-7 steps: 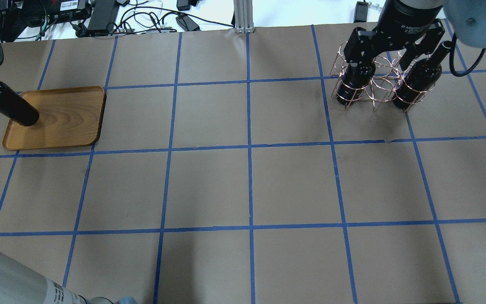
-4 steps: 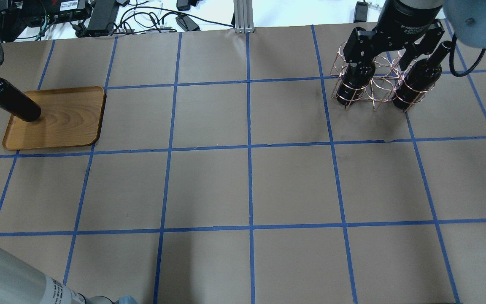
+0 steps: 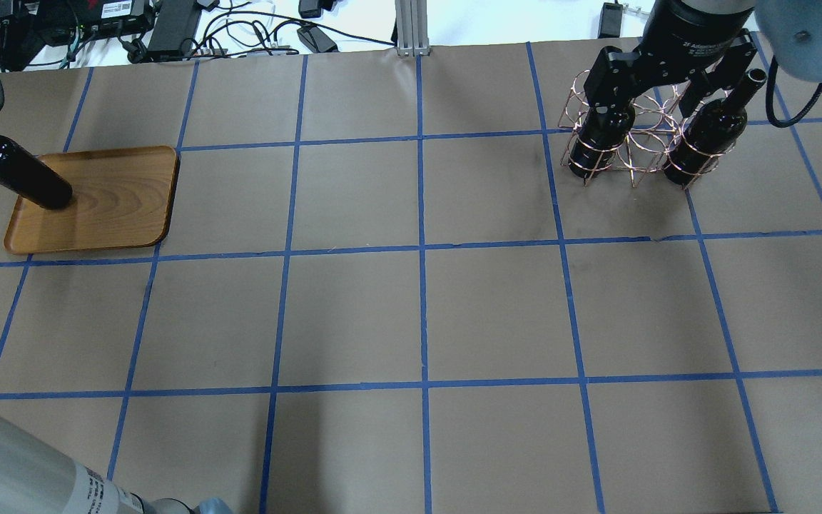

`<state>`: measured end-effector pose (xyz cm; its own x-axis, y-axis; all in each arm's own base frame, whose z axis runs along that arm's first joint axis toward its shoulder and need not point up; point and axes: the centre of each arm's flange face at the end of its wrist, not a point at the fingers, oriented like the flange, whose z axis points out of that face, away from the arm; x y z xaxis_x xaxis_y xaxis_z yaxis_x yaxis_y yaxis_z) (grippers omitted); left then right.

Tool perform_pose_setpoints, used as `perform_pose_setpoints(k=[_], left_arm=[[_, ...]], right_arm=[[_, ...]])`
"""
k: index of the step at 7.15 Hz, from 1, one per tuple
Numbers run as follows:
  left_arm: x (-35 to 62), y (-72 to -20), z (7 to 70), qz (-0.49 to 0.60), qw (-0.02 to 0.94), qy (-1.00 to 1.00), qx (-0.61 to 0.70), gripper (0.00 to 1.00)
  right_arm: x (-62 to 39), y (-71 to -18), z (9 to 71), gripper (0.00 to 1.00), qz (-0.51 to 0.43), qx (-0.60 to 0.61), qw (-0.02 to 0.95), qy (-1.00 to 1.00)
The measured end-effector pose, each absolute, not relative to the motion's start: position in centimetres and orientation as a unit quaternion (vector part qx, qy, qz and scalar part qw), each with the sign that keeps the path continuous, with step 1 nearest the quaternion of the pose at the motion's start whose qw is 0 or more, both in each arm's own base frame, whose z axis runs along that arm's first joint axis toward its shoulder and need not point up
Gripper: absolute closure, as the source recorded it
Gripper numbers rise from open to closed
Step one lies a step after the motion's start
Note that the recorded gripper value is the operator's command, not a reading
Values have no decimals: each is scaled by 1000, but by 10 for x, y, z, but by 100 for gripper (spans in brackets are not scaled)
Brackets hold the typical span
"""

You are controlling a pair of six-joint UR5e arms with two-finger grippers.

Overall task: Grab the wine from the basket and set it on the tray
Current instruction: 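Lower the bottle onto the wooden tray with the left gripper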

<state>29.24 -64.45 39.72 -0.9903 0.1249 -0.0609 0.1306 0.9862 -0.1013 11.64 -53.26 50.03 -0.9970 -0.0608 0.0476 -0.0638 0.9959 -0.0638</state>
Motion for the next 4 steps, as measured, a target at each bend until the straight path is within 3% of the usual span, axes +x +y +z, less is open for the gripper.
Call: perform_pose_setpoints(k=[1, 2, 3, 4], left_arm=[[295, -644, 396, -56, 21, 996, 60, 92], [297, -642, 395, -57, 17, 997, 57, 79], [299, -641, 393, -57, 15, 997, 55, 78], [300, -640, 393, -57, 15, 997, 54, 66]], right_arm=[[116, -533, 500, 0, 33, 30, 23, -999], [116, -533, 501, 0, 34, 30, 23, -999], [116, -533, 501, 0, 35, 29, 23, -999], [116, -533, 501, 0, 35, 29, 23, -999]])
